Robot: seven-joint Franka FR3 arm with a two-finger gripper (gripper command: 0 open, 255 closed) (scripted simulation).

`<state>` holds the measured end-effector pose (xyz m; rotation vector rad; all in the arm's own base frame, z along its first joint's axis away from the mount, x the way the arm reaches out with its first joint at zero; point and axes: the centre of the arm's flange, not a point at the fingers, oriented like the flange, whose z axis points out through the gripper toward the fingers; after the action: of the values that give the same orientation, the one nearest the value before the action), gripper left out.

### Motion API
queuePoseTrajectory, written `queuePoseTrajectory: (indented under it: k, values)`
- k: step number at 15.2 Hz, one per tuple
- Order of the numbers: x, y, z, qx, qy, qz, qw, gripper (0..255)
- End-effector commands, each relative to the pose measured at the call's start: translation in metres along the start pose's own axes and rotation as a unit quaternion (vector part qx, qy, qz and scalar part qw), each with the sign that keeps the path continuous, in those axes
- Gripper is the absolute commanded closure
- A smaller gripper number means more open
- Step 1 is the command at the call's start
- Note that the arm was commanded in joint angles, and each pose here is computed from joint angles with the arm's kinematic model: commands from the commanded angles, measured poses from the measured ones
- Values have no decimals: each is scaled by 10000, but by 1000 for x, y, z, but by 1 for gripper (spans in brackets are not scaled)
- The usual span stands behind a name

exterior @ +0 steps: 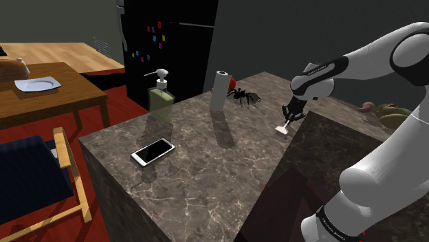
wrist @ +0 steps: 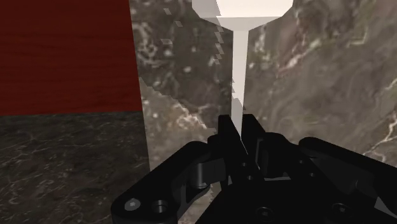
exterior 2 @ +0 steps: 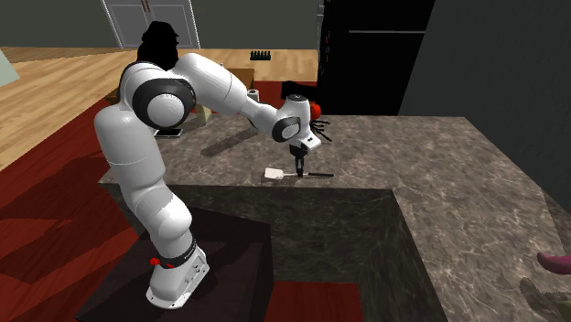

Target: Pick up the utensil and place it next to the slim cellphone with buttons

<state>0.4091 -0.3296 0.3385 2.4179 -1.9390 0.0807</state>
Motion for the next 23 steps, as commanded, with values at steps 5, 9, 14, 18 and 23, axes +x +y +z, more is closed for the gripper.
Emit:
queuePoseTrajectory:
  k: [5,9,14,18,23]
  values:
    - [0,0,-5,0,0,0,10000,255]
    - [2,0,-26,0,0,0,10000,255]
    - [4,0,-53,0,0,0,10000,255]
    - [5,0,-74,0,0,0,10000,255]
    - [-32,-14,-86,0,0,0,10000,255]
